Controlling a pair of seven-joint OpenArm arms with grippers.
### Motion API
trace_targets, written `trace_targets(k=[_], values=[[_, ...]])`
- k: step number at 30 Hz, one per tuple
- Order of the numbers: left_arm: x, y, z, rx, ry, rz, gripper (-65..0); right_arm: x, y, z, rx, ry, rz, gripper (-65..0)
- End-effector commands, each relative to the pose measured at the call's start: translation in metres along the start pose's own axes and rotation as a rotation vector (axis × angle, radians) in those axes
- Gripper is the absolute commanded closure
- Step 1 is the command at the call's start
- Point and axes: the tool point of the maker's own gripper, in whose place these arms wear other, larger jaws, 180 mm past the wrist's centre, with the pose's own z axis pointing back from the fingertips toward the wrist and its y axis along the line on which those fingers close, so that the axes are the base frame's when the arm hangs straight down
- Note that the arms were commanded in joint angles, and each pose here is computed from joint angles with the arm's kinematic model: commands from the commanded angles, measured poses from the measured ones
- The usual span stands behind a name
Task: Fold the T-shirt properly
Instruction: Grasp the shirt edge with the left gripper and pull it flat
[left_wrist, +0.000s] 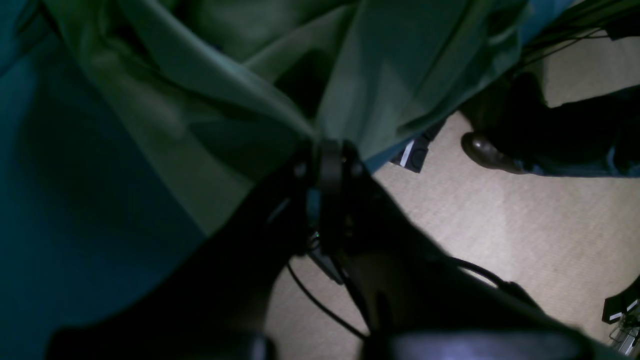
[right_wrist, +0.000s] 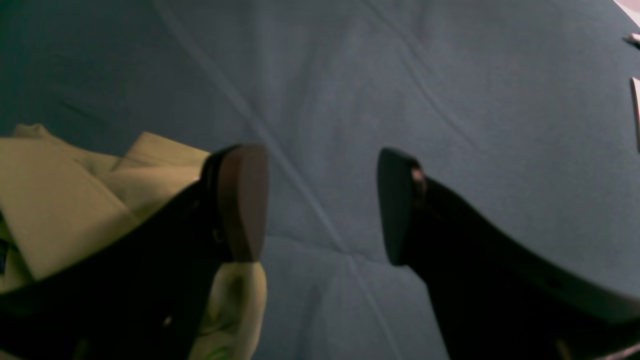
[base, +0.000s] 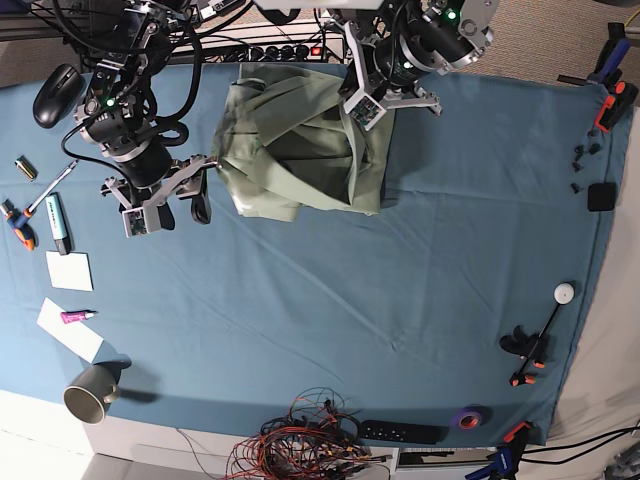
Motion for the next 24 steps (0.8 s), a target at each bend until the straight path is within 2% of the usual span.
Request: trace_targets(k=[1,7,20,24], values=[[0.008,-0.001,0.004,0.004,-0.031,-0.012,0.0,0.014,-0.001,0.002,0.0,-0.051,0.011,-34.6],[-0.003,0.024,0.006,0.143,0.03,-0.041,0.0,0.014,-0.001,0.002,0.0,-0.052,0.011,-34.6],[-0.013,0.062,0.016,0.345,0.091,-0.083,0.0,0.014,-0.004,0.002,-0.015,-0.051,-0.008,-34.6],[-0.014,0.064,0.017,0.356,0.099,-0.088,0.0,0.014,-0.007,0.002,-0.032,-0.052,-0.029,-34.6]])
